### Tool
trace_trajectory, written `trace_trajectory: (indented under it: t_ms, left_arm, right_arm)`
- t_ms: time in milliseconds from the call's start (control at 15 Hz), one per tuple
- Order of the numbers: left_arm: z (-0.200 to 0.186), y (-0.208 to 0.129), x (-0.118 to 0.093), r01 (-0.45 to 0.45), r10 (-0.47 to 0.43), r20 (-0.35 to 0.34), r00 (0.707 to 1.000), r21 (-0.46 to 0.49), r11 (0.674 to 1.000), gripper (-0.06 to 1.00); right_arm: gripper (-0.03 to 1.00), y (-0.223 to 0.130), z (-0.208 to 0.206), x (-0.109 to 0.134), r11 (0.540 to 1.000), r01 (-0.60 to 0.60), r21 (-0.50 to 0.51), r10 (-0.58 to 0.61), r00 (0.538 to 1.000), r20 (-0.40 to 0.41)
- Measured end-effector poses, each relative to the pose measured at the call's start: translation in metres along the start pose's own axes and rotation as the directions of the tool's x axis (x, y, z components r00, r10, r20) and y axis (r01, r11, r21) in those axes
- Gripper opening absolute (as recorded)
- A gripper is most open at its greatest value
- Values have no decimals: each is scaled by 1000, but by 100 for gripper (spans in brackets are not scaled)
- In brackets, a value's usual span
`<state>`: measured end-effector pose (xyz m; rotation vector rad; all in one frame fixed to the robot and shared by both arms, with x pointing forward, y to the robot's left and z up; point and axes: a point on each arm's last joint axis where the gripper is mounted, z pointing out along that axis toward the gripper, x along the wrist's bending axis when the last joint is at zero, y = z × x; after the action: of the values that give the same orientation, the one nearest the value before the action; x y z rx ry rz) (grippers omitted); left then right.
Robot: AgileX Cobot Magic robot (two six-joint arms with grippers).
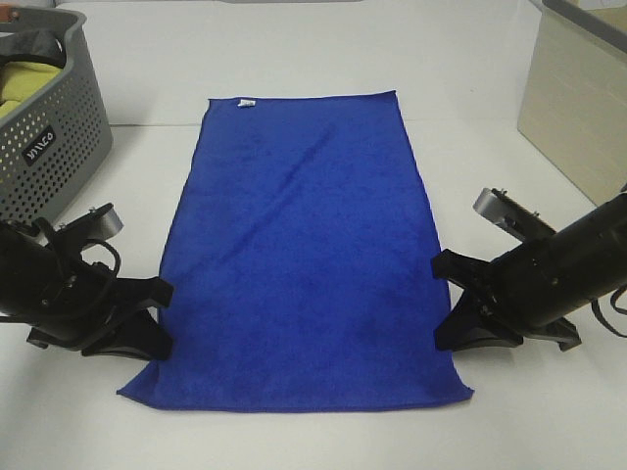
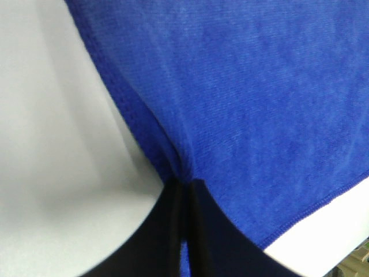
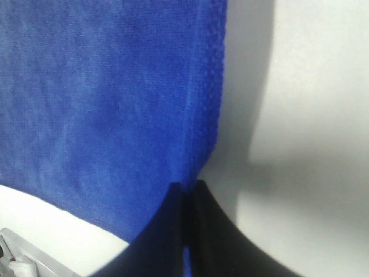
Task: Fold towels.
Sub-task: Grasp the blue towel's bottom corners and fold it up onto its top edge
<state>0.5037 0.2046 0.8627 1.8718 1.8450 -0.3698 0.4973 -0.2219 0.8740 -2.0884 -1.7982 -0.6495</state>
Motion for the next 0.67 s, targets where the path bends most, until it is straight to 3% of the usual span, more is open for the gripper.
trace_trajectory:
  t_ms: [467, 667]
  left_arm:
    - [-30, -41, -5, -16, 16, -16, 1000, -16, 1000, 1]
    - [-30, -45, -8, -26, 26, 21, 999, 21, 999, 1]
  right_arm:
    - [0, -41, -26, 1, 999, 31, -18, -31, 1000, 2]
    - [0, -47, -25, -1, 1000, 24, 3, -24, 1000, -3]
